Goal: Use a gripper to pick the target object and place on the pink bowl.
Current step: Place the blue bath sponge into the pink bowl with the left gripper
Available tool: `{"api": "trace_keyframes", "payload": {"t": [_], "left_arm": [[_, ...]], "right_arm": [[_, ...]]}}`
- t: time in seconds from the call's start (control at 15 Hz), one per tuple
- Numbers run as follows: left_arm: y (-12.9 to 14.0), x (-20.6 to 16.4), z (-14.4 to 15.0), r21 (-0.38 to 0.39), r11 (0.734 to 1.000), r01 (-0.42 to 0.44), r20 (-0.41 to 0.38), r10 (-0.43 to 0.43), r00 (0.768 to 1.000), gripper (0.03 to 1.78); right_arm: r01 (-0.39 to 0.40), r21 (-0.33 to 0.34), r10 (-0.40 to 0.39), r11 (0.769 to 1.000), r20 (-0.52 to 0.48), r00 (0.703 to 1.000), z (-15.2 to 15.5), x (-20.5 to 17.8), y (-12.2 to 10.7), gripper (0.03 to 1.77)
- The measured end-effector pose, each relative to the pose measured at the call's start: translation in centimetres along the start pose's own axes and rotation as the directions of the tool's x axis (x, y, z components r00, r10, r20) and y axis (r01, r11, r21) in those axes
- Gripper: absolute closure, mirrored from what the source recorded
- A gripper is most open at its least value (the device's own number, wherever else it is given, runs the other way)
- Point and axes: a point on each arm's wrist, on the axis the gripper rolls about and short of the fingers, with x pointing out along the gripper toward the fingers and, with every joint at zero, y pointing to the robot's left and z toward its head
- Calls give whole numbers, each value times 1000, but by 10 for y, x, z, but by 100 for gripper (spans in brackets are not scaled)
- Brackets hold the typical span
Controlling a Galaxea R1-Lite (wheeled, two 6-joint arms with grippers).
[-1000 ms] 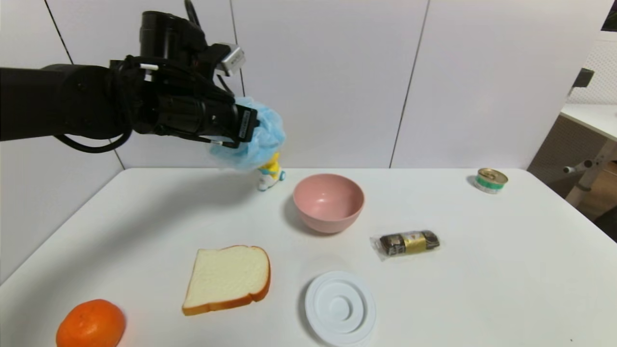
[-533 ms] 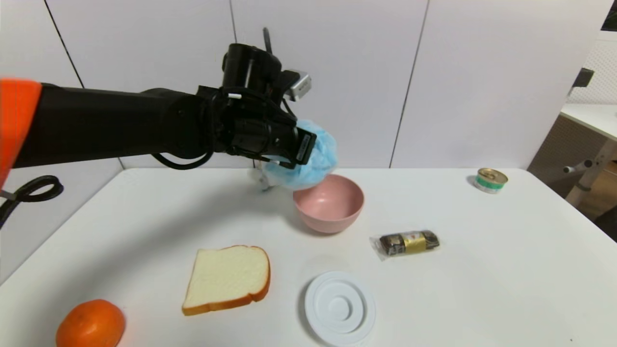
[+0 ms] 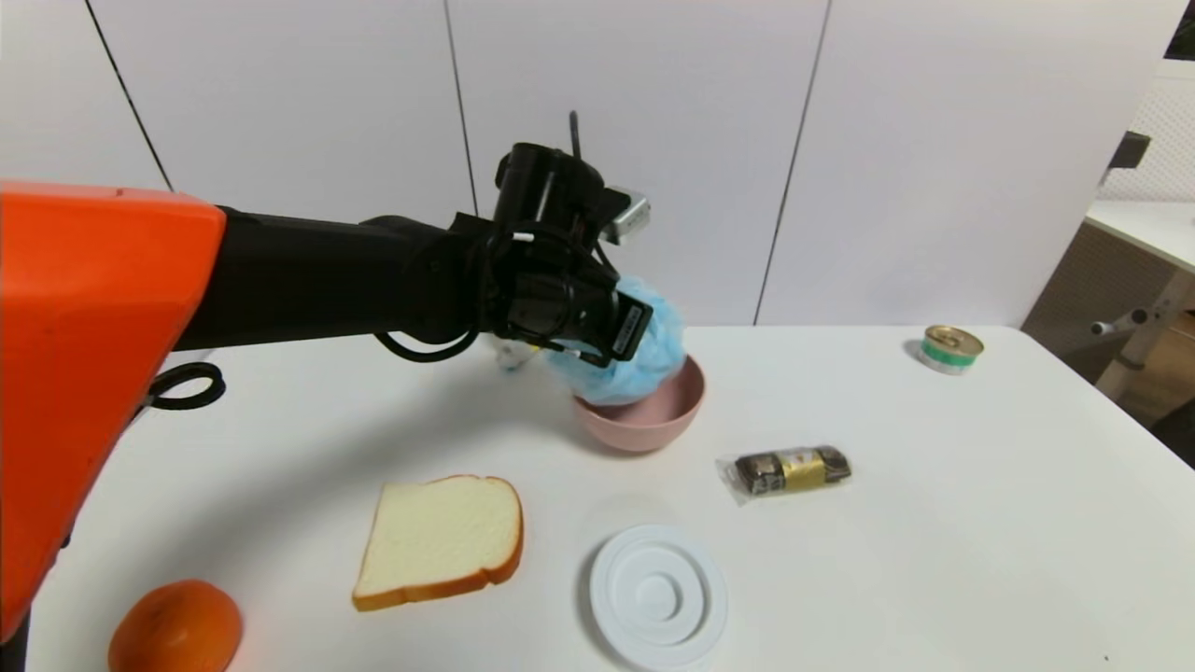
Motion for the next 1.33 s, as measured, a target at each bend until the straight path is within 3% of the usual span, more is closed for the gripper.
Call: {"api": "trace_keyframes", "payload": {"t": [0.87, 0.93, 1.13, 1.33], "left_arm": [[-12, 36, -21, 11, 1000, 27, -67, -27, 997, 155], [-12, 36, -21, 12, 1000, 27, -68, -26, 997, 150], [-11, 35, -20, 11, 1000, 26, -66, -25, 997, 105], [-11, 31, -16, 13, 1000, 25, -54, -24, 998, 75]], "right_arm": [[1, 0, -1, 1000, 0, 1000, 0, 0, 0, 9], [1, 0, -1, 1000, 0, 1000, 0, 0, 0, 9], [0, 0, 0, 1000, 0, 1000, 0, 0, 0, 9], [0, 0, 0, 1000, 0, 1000, 0, 0, 0, 9]]}}
